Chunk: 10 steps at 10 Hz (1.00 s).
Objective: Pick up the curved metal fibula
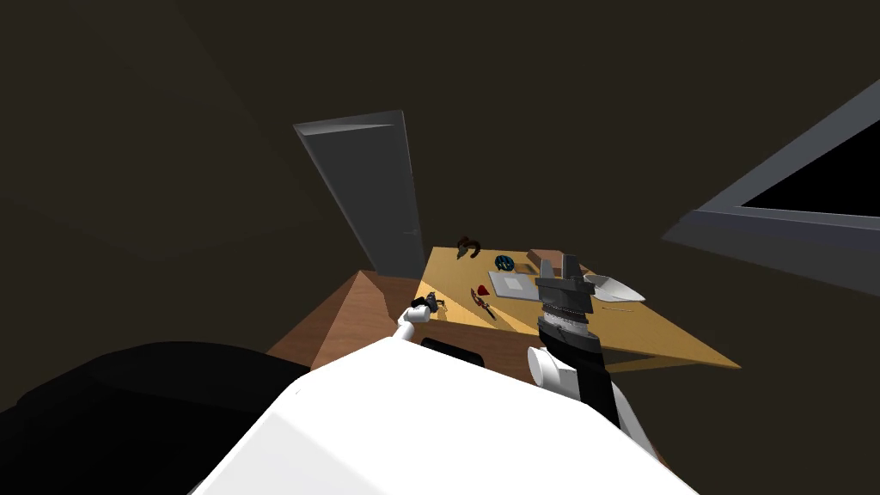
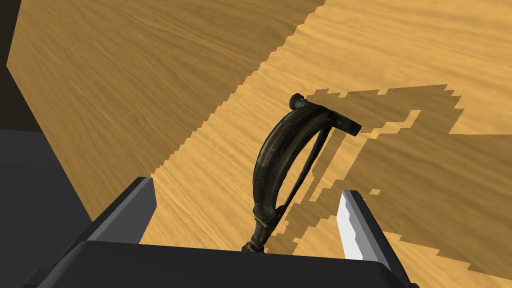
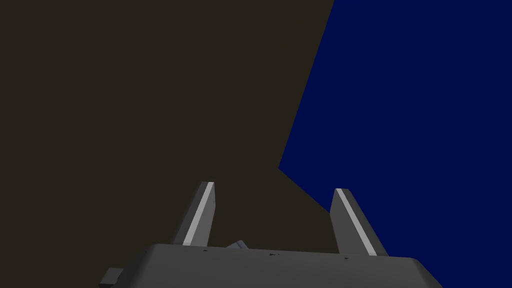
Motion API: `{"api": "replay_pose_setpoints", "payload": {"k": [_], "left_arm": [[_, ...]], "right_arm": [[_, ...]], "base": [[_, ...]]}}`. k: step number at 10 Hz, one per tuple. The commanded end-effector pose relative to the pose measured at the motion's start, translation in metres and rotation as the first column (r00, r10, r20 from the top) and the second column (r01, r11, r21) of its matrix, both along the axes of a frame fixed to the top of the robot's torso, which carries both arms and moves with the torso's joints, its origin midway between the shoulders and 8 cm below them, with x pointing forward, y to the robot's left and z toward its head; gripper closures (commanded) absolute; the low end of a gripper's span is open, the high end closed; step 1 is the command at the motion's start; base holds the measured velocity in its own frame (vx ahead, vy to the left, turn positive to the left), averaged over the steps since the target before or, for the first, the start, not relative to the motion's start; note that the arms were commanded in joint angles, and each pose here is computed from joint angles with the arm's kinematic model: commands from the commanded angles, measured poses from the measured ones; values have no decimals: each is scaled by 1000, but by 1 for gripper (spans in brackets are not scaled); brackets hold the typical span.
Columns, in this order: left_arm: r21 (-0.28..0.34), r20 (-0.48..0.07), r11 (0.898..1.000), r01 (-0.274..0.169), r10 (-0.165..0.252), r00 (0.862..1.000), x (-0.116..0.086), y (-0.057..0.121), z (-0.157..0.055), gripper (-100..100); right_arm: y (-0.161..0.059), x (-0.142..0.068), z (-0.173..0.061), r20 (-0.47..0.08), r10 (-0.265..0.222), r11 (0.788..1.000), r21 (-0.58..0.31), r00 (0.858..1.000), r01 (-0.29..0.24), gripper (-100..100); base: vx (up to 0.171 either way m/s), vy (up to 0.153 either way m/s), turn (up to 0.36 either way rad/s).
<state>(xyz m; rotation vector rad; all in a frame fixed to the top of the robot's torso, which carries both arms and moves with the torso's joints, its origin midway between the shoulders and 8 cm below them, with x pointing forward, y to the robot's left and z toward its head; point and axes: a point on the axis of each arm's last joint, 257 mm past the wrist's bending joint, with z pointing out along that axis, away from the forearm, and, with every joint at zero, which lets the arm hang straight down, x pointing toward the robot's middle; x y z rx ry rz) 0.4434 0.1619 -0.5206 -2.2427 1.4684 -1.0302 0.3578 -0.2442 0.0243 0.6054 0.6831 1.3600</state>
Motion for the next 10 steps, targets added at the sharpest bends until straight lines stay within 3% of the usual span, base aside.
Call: {"api": "replay_pose_setpoints", "payload": {"k": [1, 2, 6, 7, 8, 10], "left_arm": [[0, 0, 1000, 0, 0, 1000, 0, 0, 0, -100], [0, 2, 1000, -1, 1, 1000, 0, 0, 0, 100], [1, 3, 1000, -1, 1, 1000, 1, 0, 0, 100], [1, 3, 1000, -1, 1, 1000, 1, 0, 0, 0], [0, 1, 1000, 3, -3, 1000, 2, 3, 5, 100], [0, 0, 1000, 7, -7, 1000, 6, 7, 11, 100]], "right_arm": [[0, 0, 0, 0, 0, 1000, 0, 1000, 0, 0], [0, 0, 0, 0, 0, 1000, 0, 1000, 0, 0], [0, 0, 0, 0, 0, 1000, 0, 1000, 0, 0], [0, 0, 0, 0, 0, 1000, 0, 1000, 0, 0], [0, 0, 0, 0, 0, 1000, 0, 1000, 0, 0], [0, 0, 0, 0, 0, 1000, 0, 1000, 0, 0]], "base": [[0, 0, 0], [0, 0, 0], [0, 0, 0], [0, 0, 0], [-14, 0, 2], [-47, -7, 21]]}}
